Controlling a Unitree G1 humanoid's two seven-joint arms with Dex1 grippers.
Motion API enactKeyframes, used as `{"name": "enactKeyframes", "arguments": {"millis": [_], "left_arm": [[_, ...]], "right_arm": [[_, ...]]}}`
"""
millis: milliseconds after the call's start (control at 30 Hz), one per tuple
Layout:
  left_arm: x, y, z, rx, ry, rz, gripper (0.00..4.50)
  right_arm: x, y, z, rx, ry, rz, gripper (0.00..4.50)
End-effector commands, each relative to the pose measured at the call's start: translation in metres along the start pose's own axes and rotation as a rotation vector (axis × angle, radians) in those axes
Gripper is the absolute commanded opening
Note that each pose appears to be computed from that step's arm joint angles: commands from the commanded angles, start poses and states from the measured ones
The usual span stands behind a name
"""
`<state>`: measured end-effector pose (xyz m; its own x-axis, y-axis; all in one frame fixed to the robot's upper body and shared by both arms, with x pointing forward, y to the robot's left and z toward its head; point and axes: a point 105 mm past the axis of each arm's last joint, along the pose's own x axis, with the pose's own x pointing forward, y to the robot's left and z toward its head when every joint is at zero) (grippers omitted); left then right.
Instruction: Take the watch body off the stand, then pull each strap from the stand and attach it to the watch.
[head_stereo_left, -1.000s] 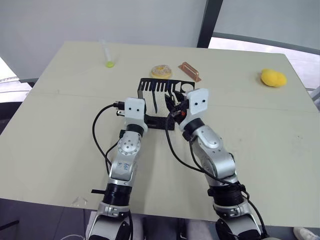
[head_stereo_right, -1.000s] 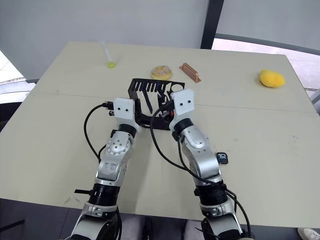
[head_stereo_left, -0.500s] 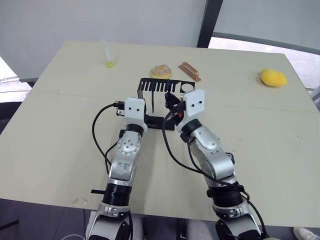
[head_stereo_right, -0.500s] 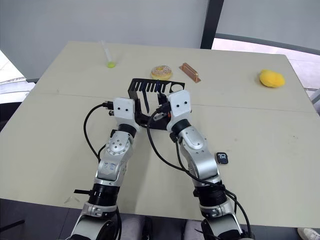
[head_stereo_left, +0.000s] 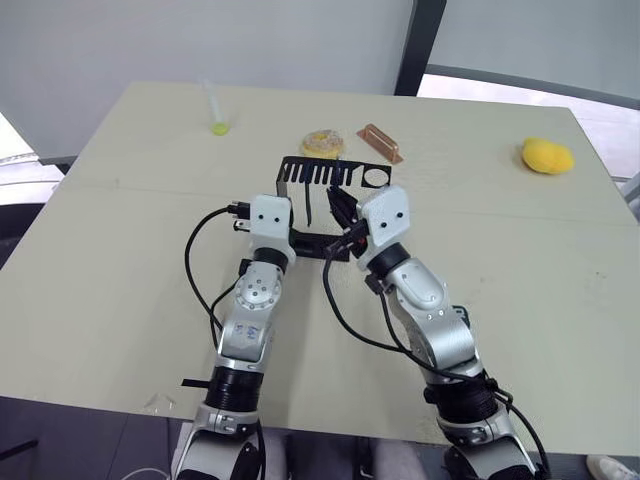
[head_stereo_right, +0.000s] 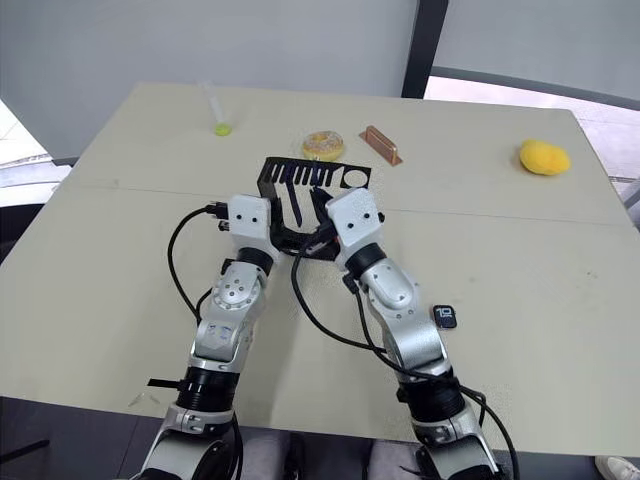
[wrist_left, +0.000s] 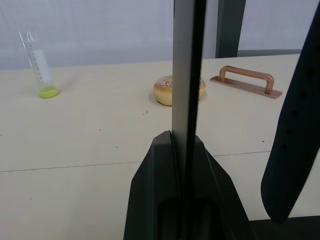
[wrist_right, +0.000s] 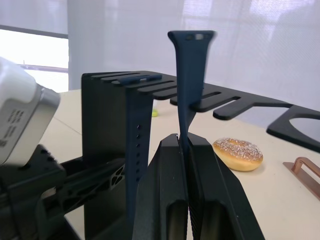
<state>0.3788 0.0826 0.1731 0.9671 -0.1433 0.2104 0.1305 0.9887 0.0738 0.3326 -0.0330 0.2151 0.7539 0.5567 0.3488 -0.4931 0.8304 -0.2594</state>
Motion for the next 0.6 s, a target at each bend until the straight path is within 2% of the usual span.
{"name": "enactKeyframes", "arguments": {"millis": [33, 200, 300, 400, 533, 600], "left_arm": [[0.0, -0.002, 0.007, 0.01, -0.022, -0.006, 0.0], [0.0, -0.002, 0.006, 0.01, -0.016, -0.012, 0.0], [-0.004, -0.008, 0.008, -0.034, -0.026, -0.068, 1.02], [-0.008, -0.005, 0.007, -0.013, -0.024, -0.099, 2.45], [-0.025, 0.014, 0.003, 0.019, 0.011, -0.184, 4.41], [-0.034, 0.024, 0.003, 0.028, 0.018, -0.219, 4.48]], "right_arm": [[-0.011, 0.004, 0.02, -0.006, -0.081, 0.049, 0.07], [-0.034, 0.004, 0.009, 0.01, -0.06, 0.084, 0.07], [-0.055, -0.002, 0.002, 0.014, -0.034, 0.106, 0.0], [-0.07, -0.008, -0.002, 0.024, -0.005, 0.127, 0.0], [-0.093, -0.024, -0.004, 0.058, 0.047, 0.181, 0.0], [-0.101, -0.029, -0.005, 0.073, 0.073, 0.21, 0.0]]}}
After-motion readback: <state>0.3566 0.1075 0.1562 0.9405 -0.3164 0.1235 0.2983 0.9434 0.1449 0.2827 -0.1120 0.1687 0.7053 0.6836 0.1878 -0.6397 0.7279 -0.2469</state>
